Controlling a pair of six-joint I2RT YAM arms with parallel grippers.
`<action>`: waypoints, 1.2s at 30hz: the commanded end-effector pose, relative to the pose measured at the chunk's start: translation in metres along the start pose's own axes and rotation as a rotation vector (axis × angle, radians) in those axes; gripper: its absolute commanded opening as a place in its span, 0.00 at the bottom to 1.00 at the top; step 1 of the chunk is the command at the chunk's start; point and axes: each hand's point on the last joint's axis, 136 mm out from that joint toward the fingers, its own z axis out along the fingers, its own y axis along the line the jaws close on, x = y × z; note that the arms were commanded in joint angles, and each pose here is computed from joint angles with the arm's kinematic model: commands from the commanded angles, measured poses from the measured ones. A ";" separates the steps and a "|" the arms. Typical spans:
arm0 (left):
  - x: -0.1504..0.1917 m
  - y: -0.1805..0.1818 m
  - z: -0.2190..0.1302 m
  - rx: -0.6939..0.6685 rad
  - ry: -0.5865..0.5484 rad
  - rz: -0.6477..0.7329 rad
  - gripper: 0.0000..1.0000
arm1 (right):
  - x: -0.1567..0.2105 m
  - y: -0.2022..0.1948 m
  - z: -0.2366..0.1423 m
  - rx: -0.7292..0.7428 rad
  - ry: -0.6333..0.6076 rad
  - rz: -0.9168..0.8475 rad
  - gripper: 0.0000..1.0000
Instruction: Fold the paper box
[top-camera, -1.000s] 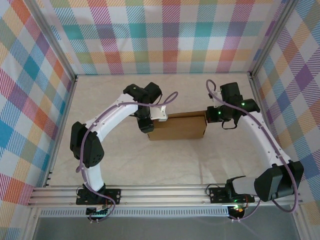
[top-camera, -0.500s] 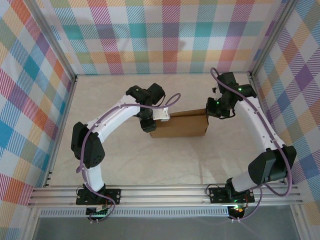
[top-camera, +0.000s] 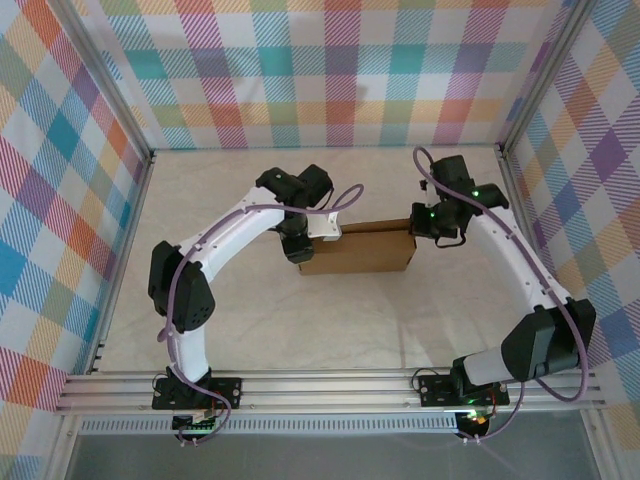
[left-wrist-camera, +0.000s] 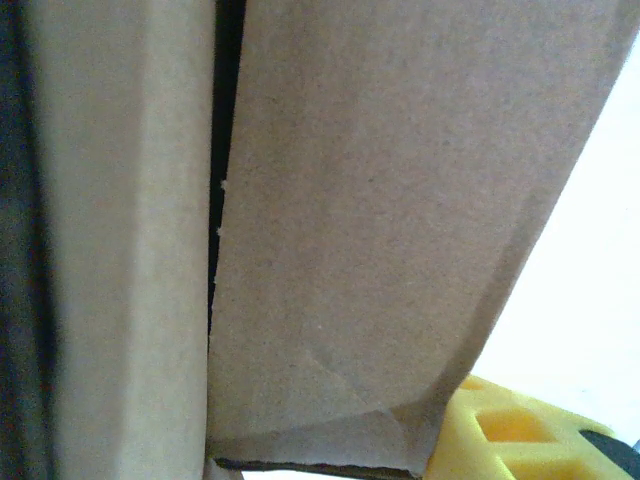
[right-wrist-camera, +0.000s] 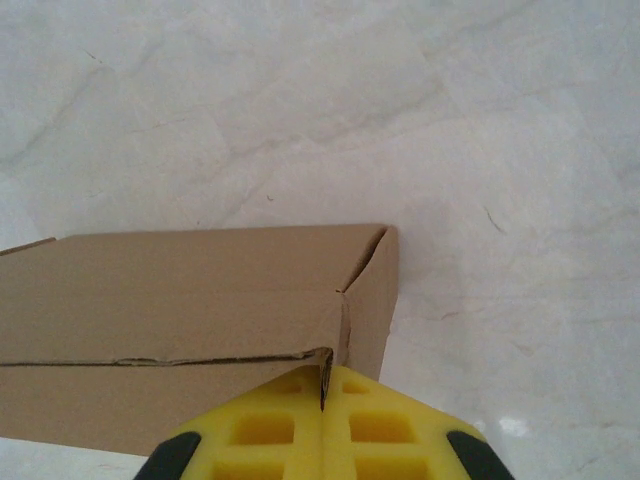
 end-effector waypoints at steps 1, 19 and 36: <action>0.009 -0.022 0.031 0.126 0.106 0.002 0.31 | 0.006 0.026 0.011 -0.120 -0.014 -0.127 0.00; 0.004 -0.013 0.033 0.161 0.113 -0.022 0.32 | 0.003 0.037 0.008 -0.171 -0.077 -0.391 0.00; 0.008 -0.010 0.032 0.181 0.102 -0.034 0.31 | 0.015 0.034 0.022 -0.103 -0.073 -0.559 0.00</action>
